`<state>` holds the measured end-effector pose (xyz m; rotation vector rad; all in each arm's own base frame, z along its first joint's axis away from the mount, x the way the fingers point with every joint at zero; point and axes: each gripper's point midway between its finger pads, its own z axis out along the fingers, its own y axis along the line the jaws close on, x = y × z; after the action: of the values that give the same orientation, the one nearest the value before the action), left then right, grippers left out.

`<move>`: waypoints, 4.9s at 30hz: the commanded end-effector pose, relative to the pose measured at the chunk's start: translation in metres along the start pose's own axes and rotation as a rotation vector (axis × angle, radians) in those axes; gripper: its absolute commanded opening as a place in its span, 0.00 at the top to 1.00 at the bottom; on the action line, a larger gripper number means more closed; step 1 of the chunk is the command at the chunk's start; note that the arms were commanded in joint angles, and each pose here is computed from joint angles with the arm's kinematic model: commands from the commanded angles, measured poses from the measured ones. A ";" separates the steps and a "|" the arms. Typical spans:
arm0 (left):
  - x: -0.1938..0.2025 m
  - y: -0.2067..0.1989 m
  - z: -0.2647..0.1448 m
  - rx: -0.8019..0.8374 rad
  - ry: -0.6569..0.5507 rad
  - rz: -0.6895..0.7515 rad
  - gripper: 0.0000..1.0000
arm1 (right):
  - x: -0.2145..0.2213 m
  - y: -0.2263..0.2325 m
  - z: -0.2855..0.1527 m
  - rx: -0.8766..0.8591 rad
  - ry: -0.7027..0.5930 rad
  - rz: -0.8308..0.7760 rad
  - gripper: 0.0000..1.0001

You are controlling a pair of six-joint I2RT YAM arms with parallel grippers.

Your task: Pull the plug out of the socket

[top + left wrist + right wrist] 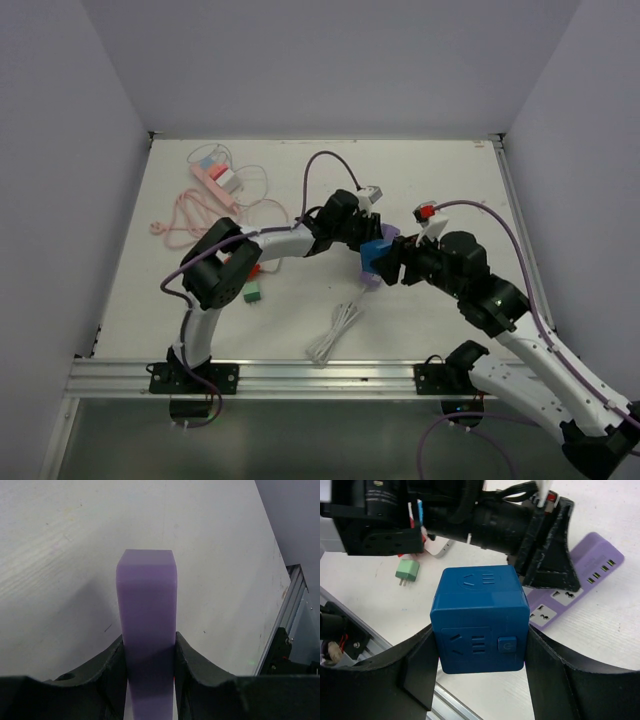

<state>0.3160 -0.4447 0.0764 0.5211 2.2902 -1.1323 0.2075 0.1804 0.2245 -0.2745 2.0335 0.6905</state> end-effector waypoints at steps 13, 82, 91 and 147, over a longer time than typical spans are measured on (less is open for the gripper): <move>-0.044 0.039 -0.040 -0.117 -0.161 0.001 0.02 | 0.023 0.022 0.032 -0.154 0.153 -0.082 1.00; -0.026 0.138 -0.305 -0.940 -0.443 0.051 0.00 | 0.108 -0.148 0.124 0.792 0.413 0.184 0.53; -0.019 0.148 -0.304 -0.950 -0.423 0.042 0.01 | 0.019 -0.228 0.140 0.822 0.321 0.118 0.85; -0.085 0.387 -0.277 -1.175 -0.392 -0.528 0.41 | 0.024 -0.108 0.106 0.352 0.221 0.171 0.09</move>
<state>0.5015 -0.0030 0.0296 -0.6887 2.3169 0.1463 0.3210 0.1527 0.1169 0.0414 2.3958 0.3769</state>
